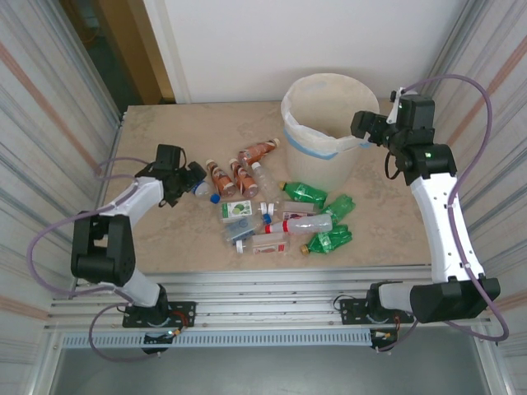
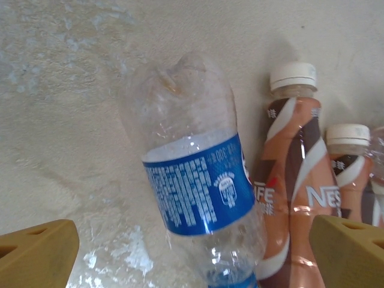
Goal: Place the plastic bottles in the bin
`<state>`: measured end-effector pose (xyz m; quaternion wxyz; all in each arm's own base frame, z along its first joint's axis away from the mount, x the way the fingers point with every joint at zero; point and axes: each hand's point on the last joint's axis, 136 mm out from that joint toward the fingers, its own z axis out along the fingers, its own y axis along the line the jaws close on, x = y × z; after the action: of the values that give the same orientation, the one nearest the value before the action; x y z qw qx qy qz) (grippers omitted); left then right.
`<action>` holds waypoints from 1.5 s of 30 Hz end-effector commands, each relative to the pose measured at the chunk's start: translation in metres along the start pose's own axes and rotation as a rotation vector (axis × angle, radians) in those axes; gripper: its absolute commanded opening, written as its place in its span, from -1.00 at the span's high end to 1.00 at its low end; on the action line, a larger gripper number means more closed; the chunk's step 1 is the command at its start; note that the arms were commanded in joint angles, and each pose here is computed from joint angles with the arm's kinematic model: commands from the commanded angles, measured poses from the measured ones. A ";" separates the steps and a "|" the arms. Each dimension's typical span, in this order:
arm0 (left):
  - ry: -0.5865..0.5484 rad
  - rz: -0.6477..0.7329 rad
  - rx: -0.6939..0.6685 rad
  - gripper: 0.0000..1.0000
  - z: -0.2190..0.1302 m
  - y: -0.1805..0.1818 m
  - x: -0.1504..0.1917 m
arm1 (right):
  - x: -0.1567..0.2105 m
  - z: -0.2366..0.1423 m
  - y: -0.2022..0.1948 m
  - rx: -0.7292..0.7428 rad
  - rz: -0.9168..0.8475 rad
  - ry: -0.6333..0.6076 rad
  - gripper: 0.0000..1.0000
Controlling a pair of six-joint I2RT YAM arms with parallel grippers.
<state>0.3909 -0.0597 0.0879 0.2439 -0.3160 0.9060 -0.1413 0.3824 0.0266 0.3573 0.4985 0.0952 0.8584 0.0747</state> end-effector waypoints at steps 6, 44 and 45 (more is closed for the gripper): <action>0.025 -0.013 -0.067 -0.97 0.022 -0.007 -0.006 | 0.006 0.002 0.001 -0.023 0.039 0.011 -0.96; 0.069 -0.095 -0.153 -0.17 0.036 0.038 0.019 | 0.013 -0.007 0.029 -0.126 0.024 0.024 -0.96; 0.059 -0.095 -0.145 -0.13 0.031 0.037 0.018 | 0.013 -0.009 0.033 -0.136 0.015 0.021 -0.96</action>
<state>0.3850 -0.0521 0.0298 0.1769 -0.3633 0.9095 -0.0979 0.3812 0.0520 0.3405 0.4767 0.0828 0.8664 0.1235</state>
